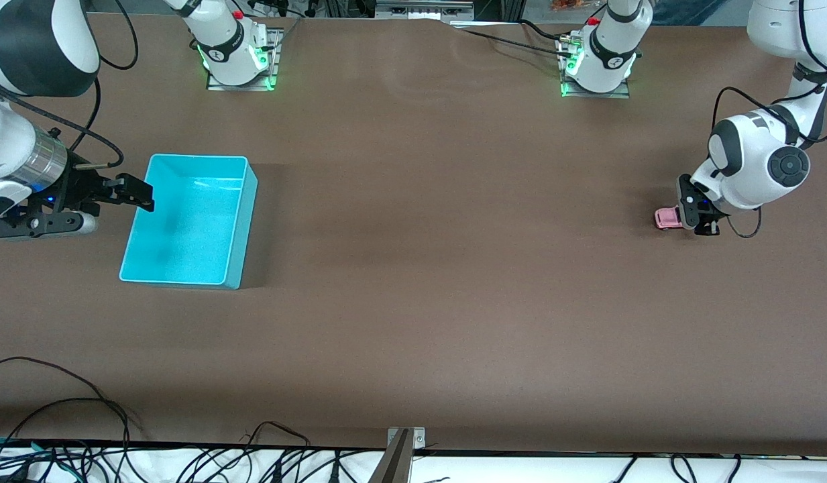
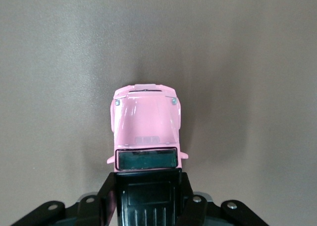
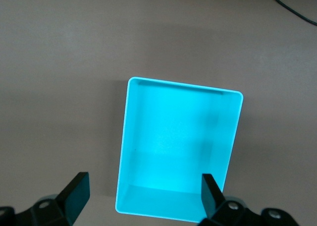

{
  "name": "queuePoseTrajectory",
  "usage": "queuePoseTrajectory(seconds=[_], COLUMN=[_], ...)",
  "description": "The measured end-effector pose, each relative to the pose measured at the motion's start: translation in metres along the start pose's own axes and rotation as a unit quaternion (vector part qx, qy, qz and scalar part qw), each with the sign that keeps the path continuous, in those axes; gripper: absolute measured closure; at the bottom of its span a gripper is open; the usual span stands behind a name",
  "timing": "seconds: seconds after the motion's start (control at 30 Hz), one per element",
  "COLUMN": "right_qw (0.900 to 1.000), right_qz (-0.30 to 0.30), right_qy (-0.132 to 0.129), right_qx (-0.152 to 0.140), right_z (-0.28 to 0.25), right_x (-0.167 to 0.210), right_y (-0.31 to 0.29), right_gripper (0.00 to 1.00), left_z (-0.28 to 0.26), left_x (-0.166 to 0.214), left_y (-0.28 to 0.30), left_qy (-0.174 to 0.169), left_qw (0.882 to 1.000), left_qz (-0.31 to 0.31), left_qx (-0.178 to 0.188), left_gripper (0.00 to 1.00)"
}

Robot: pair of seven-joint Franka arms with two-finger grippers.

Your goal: Wind and store pink jeep toy

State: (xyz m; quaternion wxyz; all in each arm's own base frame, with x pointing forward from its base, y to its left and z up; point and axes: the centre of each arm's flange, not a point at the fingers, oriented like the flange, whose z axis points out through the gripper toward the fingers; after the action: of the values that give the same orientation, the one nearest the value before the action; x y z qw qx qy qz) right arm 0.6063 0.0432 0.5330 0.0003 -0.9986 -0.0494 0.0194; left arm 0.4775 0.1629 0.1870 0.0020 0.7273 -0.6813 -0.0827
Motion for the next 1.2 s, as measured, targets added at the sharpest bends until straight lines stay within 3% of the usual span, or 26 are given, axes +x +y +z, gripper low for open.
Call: queuePoseTrajectory(seconds=[0.43, 0.57, 0.83, 1.2], right_qw=[1.000, 1.000, 1.000, 1.000], right_qz=[0.000, 0.000, 0.001, 0.001], right_qy=[0.000, 0.000, 0.000, 0.000], right_qx=[0.000, 0.000, 0.000, 0.000], right_z=[0.0000, 0.0000, 0.0000, 0.0000], right_x=[0.0000, 0.0000, 0.0000, 0.0000], right_y=[0.0000, 0.0000, 0.0011, 0.0016], right_gripper=[0.00, 0.00, 0.00, 0.00], left_z=[-0.0001, 0.0046, 0.0093, 0.0077], left_x=[-0.0001, 0.0000, -0.0004, -0.0006], left_y=[-0.0005, -0.0006, -0.0034, -0.0055], left_qy=[0.000, -0.002, -0.004, -0.005], left_qw=[1.000, 1.000, 1.000, 1.000], left_qz=[0.002, 0.004, 0.006, 0.006], left_qx=[0.000, -0.002, -0.003, -0.001], left_gripper=[0.48, 0.37, 0.00, 0.00])
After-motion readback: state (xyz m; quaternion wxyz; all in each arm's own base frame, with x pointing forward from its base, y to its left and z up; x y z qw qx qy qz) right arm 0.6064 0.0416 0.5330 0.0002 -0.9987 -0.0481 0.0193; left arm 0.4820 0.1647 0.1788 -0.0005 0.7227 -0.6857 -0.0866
